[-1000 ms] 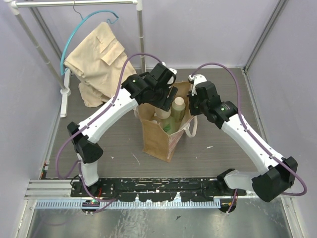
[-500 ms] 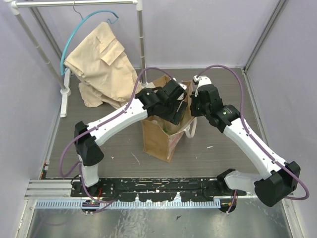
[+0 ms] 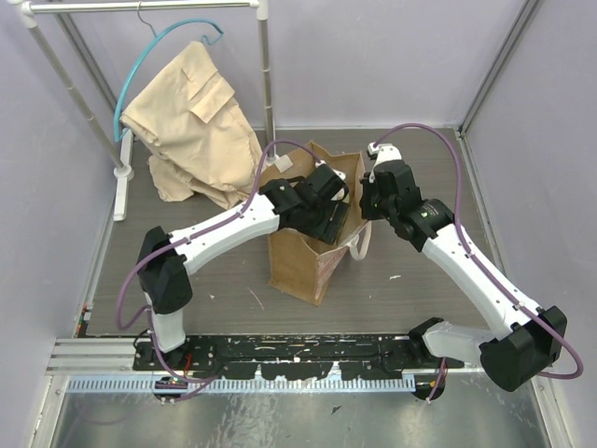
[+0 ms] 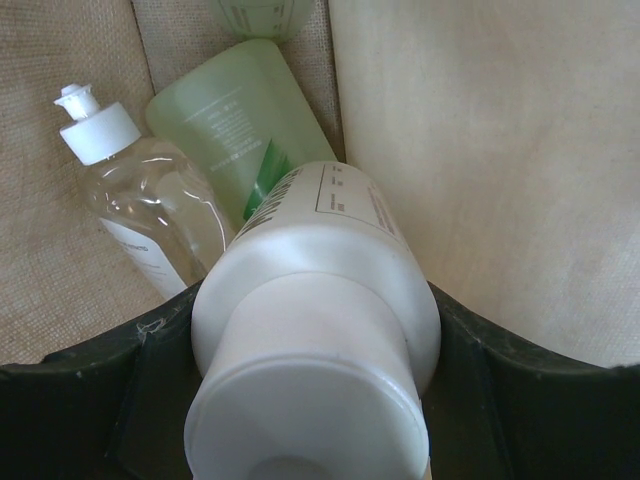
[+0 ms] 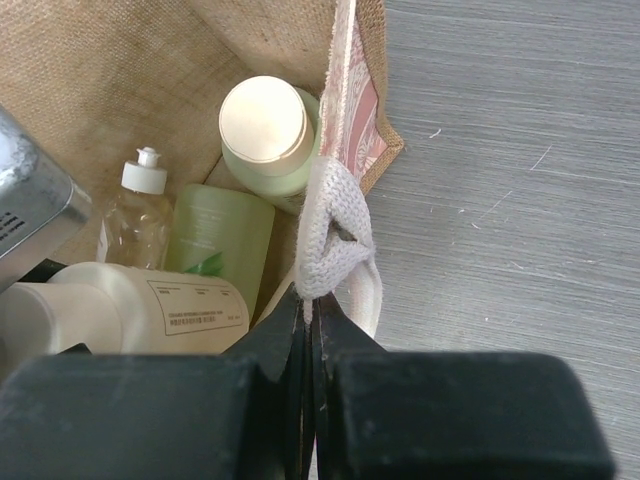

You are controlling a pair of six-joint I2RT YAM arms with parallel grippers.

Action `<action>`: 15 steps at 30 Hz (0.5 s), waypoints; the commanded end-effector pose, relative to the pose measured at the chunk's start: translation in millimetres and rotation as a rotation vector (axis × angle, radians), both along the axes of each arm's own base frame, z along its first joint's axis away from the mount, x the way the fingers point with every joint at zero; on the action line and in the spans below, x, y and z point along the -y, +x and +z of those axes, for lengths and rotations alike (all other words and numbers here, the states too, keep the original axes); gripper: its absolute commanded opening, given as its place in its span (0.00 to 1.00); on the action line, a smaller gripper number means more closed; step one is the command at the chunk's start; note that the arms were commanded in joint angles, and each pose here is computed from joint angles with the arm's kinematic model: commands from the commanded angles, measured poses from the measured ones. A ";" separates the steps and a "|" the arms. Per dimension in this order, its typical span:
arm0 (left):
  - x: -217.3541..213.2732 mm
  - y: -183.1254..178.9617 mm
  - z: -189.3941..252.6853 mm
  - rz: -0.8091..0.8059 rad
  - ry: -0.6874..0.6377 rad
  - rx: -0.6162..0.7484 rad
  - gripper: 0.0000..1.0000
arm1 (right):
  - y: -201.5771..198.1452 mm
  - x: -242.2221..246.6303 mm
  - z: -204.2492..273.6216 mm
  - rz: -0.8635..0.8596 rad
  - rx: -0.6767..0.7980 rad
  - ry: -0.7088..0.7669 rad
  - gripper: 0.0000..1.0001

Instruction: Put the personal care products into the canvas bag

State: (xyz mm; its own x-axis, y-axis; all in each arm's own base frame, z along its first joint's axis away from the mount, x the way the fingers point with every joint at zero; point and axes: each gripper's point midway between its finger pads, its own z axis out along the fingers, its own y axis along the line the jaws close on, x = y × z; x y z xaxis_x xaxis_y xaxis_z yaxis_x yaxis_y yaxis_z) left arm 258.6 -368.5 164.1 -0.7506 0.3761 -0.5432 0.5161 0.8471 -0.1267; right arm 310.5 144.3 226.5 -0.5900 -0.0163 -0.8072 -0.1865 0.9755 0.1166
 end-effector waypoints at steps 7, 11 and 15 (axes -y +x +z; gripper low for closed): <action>18.0 28.4 3.2 0.028 0.043 0.050 0.00 | 3.0 0.9 27.4 -0.026 0.083 0.053 0.01; 17.0 30.7 -2.2 0.037 0.059 0.053 0.00 | 2.0 3.8 30.1 -0.031 0.088 0.046 0.01; 13.4 29.6 -5.2 0.042 0.073 0.050 0.10 | 1.2 5.1 27.8 -0.033 0.082 0.039 0.01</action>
State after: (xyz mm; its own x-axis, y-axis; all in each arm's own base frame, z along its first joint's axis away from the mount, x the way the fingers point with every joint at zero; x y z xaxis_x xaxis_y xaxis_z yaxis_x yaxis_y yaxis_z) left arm 285.0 -389.7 160.8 -0.7405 0.3735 -0.5588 0.4968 0.8641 -0.0808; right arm 310.8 142.0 226.1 -0.5900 -0.0138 -0.8073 -0.1740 0.9785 0.1104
